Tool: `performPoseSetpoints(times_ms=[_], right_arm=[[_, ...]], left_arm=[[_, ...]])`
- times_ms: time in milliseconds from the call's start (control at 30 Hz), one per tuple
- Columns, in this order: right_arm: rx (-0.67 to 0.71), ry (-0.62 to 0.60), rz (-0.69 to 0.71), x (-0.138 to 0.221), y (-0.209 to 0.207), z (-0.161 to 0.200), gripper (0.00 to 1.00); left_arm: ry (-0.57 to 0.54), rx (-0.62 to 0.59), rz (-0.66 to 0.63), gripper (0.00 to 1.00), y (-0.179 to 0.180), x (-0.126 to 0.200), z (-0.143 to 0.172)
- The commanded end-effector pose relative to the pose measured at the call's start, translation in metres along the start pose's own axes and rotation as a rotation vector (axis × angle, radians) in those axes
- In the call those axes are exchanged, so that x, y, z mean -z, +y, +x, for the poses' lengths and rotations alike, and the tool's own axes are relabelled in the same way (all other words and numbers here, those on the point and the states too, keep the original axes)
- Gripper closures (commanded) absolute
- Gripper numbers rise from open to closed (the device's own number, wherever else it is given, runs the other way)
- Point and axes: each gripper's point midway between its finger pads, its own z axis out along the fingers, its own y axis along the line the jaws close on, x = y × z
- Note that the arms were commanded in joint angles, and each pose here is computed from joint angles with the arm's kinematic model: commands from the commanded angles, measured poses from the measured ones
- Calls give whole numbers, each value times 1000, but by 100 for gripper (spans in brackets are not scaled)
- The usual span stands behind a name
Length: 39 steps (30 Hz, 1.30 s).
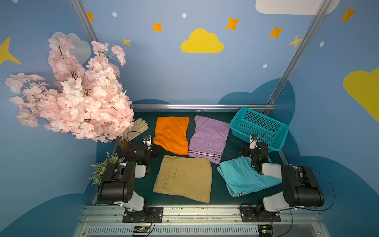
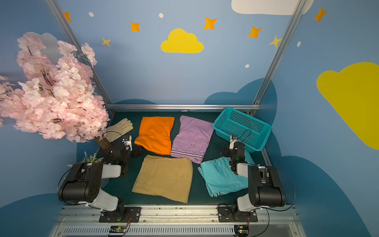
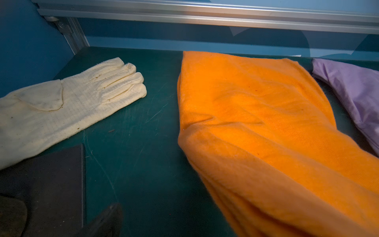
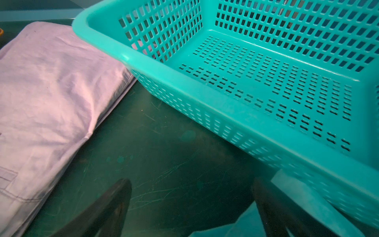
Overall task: Put the folded long pants in the basket
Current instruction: Pick up the long pant at the center of the board.
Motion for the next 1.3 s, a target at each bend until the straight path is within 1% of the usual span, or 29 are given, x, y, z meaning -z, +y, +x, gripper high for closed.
performPoseSetpoints(times_ms=[0,33,67,100,133,167,200,233,267,300,367,433,500,533,567,600,633,667,700,733,800,900,967,1033,1133,1200,1267], right_arm=[[14,-29,-5,1,1,-14,2],[18,-37,-4,2,2,-16,2],[3,-66,11,4,0,-24,2],[15,-105,10,11,2,-37,2],[35,-119,22,19,5,-48,2],[5,-103,75,28,-1,-59,2],[-65,-66,110,38,-5,-68,2],[-108,-14,107,47,-4,-72,2],[-160,25,93,56,-1,-78,4],[-203,70,73,65,4,-77,6],[-276,132,54,82,10,-71,7],[-321,166,27,99,15,-65,9],[-379,161,-7,114,21,-62,10],[-384,143,-29,118,24,-61,11],[-385,123,-46,121,26,-60,11],[-400,118,-51,124,26,-57,11],[-406,109,-59,128,27,-58,11],[-409,94,-85,133,32,-62,11],[-411,109,-102,132,35,-51,11],[-414,105,-119,134,38,-50,11],[-428,117,-137,133,42,-44,11],[-442,161,-157,131,47,-39,12],[-448,183,-177,132,51,-39,12],[-450,196,-182,132,53,-38,11],[-445,205,-188,131,54,-34,11],[-445,206,-196,130,55,-31,11],[-425,212,-213,129,58,-26,11]], left_arm=[[-47,-2,7,0,-2,1,-15],[-60,-1,-16,0,1,2,-17],[-83,9,-74,0,8,6,-24],[-109,15,-134,0,16,12,-33],[-108,30,-162,0,20,19,-41],[-80,42,-184,0,23,27,-50],[-49,76,-202,0,25,36,-61],[-7,129,-223,0,27,45,-65],[33,209,-229,0,27,55,-70],[78,251,-202,0,21,64,-72],[118,340,-110,0,2,82,-79],[111,487,-39,0,-10,104,-85],[94,633,-37,0,-10,128,-72],[84,667,-14,0,-12,136,-66],[67,671,83,0,-25,141,-63],[80,694,160,0,-37,147,-60],[132,718,206,0,-48,150,-54],[206,732,297,0,-67,152,-48],[286,766,337,0,-83,152,-38],[349,775,363,0,-97,152,-30],[442,732,425,0,-132,161,-21],[495,634,483,0,-181,181,-18],[545,589,515,0,-211,193,-11],[609,533,544,0,-245,203,3],[689,468,549,0,-293,210,32],[750,448,577,0,-325,209,51],[802,423,575,0,-351,205,72]])
